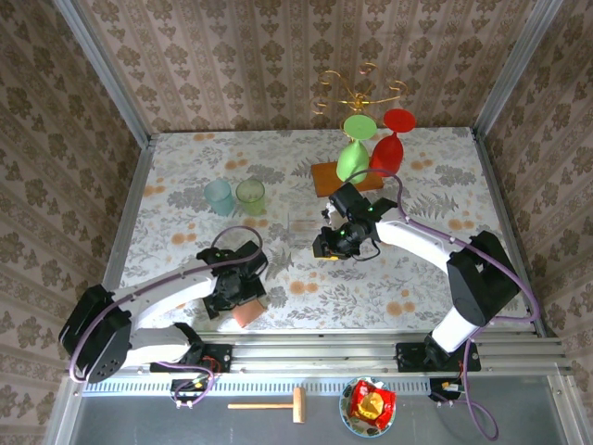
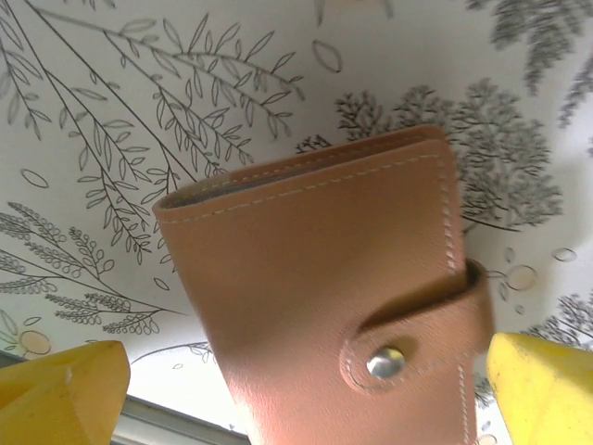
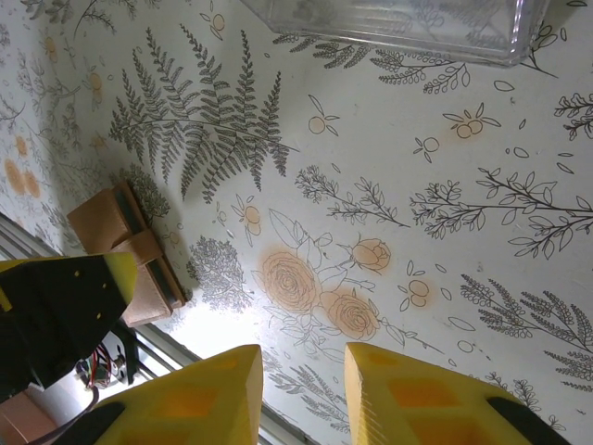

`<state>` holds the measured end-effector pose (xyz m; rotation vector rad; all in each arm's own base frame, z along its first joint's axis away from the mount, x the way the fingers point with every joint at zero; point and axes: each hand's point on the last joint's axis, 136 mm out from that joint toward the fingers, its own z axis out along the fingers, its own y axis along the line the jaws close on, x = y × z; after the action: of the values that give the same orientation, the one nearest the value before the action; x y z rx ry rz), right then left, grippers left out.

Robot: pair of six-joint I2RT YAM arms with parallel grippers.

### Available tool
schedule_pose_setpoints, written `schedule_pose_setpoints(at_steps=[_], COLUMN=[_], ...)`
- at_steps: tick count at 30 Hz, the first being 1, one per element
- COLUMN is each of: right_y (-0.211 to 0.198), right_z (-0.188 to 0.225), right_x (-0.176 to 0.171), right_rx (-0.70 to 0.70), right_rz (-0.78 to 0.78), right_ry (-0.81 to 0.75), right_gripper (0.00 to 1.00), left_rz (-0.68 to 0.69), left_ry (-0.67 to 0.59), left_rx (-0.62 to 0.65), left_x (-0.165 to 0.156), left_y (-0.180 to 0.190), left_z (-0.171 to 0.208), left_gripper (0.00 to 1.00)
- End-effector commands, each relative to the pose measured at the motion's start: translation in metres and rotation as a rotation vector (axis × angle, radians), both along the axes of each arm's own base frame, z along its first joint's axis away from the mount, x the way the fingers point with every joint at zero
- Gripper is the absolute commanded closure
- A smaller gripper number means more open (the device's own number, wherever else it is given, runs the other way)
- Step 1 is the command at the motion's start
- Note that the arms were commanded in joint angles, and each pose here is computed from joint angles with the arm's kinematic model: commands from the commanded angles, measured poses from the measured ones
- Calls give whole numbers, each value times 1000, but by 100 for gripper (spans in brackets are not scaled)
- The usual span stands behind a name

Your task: Take the credit cards out of the card holder

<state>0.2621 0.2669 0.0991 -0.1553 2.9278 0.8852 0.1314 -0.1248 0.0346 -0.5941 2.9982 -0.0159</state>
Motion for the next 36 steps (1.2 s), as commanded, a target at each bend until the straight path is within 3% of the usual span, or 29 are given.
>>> schedule_pose_setpoints(at_steps=[1, 10, 20, 28, 36], right_y=[1, 1, -1, -9, -30], right_z=[-2, -4, -5, -3, -1], right_x=[0, 0, 1, 1, -5], right_rx=[5, -3, -14, -30, -50], right_rz=[9, 10, 0, -25, -97], right_ry=[13, 22, 15, 3, -16], right_gripper=[70, 70, 70, 70, 70], left_rz=[56, 66, 10, -144, -397], left_ry=[15, 54, 29, 0, -3], left_rx=[-55, -99, -105, -125, -114], left_x=[2, 2, 11, 30, 48], left_y=[-8, -14, -19, -41, -93], left_z=[-9, -27, -19, -4, 12], left_gripper=[0, 0, 12, 16, 16])
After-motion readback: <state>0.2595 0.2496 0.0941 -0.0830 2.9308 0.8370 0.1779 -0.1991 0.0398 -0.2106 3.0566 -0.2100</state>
